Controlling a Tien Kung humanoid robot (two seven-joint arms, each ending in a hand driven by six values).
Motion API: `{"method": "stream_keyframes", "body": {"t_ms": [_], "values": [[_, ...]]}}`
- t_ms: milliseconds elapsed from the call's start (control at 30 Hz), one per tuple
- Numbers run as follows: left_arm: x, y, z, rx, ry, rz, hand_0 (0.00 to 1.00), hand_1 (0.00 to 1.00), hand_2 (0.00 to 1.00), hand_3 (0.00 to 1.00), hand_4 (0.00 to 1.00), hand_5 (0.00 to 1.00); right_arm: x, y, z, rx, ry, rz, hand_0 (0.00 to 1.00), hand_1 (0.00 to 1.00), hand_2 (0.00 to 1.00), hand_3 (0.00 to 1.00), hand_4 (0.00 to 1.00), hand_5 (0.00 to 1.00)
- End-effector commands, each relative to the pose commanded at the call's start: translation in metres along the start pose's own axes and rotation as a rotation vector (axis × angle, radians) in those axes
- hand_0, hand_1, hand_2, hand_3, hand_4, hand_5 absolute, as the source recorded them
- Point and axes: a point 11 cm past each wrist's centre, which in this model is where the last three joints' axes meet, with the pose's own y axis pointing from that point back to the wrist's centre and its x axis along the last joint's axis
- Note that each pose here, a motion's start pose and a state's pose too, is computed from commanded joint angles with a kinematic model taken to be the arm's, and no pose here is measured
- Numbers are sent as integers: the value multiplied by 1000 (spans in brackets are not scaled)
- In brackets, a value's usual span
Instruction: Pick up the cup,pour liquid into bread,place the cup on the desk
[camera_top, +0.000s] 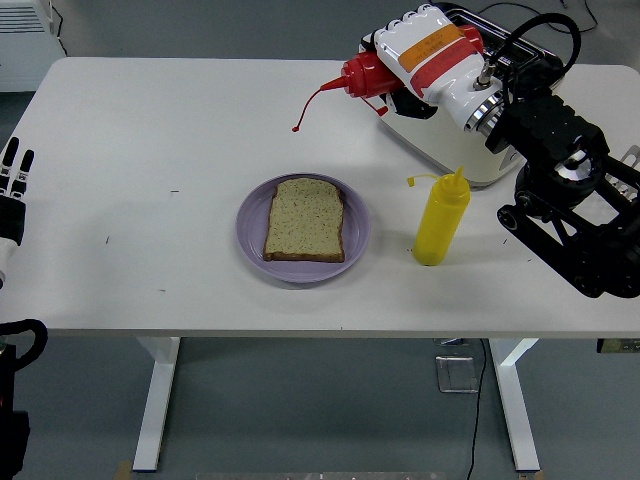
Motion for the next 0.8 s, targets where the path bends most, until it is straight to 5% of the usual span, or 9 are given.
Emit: {"method": "stream_keyframes", "body": {"t_ms": [233, 600, 800], "values": [[1, 0, 2, -5, 0, 3, 800, 757, 758, 714, 514, 995, 30, -2, 8, -31, -53, 111, 155, 214, 325, 411, 376, 153], [0, -1, 4, -10, 2, 2, 797, 751, 756, 712, 512, 996, 81, 25, 39, -149, -583, 283, 155, 215, 325, 411, 389, 144], [1, 0, 4, -10, 2, 4, 796, 750, 756, 711, 513, 996, 87, 43, 67, -210, -861, 345, 149, 212, 322, 405, 410, 127]]}}
